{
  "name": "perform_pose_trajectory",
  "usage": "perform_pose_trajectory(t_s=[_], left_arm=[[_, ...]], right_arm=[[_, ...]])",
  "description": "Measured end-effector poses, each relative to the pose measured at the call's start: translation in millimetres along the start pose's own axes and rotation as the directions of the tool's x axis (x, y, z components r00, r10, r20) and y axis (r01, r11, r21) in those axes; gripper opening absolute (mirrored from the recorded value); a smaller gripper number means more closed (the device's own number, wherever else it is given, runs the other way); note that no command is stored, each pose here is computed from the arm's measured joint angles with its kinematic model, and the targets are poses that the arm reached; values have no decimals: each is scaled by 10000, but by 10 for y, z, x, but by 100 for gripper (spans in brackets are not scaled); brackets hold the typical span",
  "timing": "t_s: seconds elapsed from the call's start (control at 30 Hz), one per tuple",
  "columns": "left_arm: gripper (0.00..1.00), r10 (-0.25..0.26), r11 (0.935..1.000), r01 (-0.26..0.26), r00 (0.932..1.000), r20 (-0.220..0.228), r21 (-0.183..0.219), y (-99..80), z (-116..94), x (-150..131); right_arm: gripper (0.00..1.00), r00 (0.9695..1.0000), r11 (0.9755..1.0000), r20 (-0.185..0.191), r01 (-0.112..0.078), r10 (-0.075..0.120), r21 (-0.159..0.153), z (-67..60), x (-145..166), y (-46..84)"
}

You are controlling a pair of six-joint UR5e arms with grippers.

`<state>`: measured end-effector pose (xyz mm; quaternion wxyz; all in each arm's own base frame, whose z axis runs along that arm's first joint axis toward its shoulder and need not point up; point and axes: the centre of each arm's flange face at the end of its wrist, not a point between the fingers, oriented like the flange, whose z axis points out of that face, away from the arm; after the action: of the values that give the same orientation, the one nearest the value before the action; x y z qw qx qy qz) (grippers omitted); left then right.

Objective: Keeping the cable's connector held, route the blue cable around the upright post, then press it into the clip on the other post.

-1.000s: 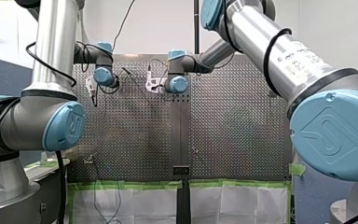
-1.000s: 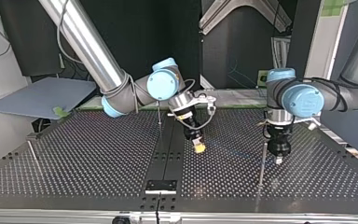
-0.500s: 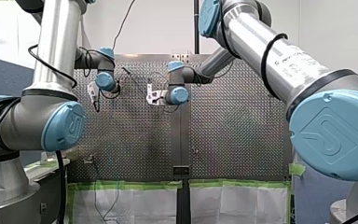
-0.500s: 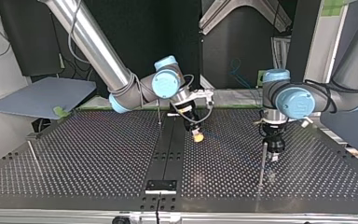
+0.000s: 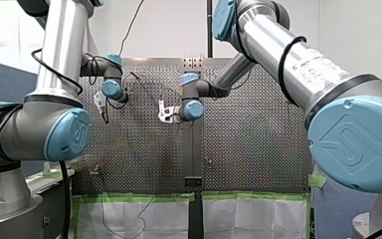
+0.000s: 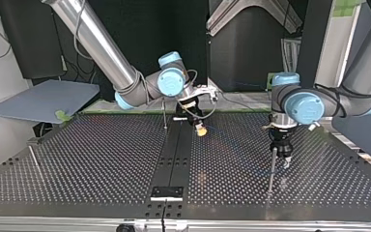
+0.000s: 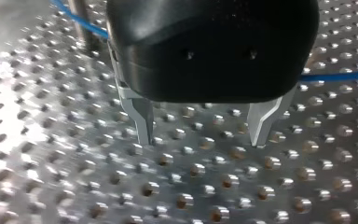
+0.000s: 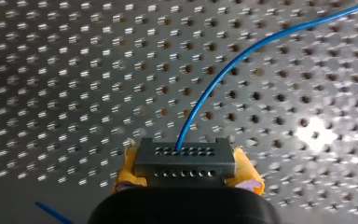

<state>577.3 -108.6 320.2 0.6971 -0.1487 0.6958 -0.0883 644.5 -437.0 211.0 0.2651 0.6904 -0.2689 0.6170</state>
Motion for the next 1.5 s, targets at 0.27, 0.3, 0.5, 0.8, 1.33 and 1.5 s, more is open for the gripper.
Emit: perform_pose_trajectory(t_s=[0.27, 0.3, 0.5, 0.8, 1.33, 1.5], left_arm=[[100, -419, 9985, 428, 9988, -273, 354, -8, 32, 100], [100, -430, 9984, 440, 9987, -280, 363, -7, 32, 102], [100, -505, 9977, 515, 9985, -221, 438, -11, 42, 93], [100, -563, 9973, 571, 9982, -196, 471, -12, 46, 90], [100, -565, 9974, 573, 9982, -174, 441, -2, 51, 83], [100, -569, 9975, 576, 9982, -168, 414, 7, 51, 82]], right_arm=[[0, 9998, 9999, 208, -20, 22, -138, -80, -280, 54], [0, 9998, 9999, 221, -27, 31, -156, -89, -310, 62], [0, 9992, 9997, 382, -56, 66, -248, -142, -585, 93], [0, 9851, 9976, 1718, 136, -17, -683, -336, -1447, 86], [0, 9589, 9936, 2837, 322, -1, -1084, -451, -2520, 158], [0, 9548, 9914, 2973, 372, 18, -1253, -474, -2784, 187]])
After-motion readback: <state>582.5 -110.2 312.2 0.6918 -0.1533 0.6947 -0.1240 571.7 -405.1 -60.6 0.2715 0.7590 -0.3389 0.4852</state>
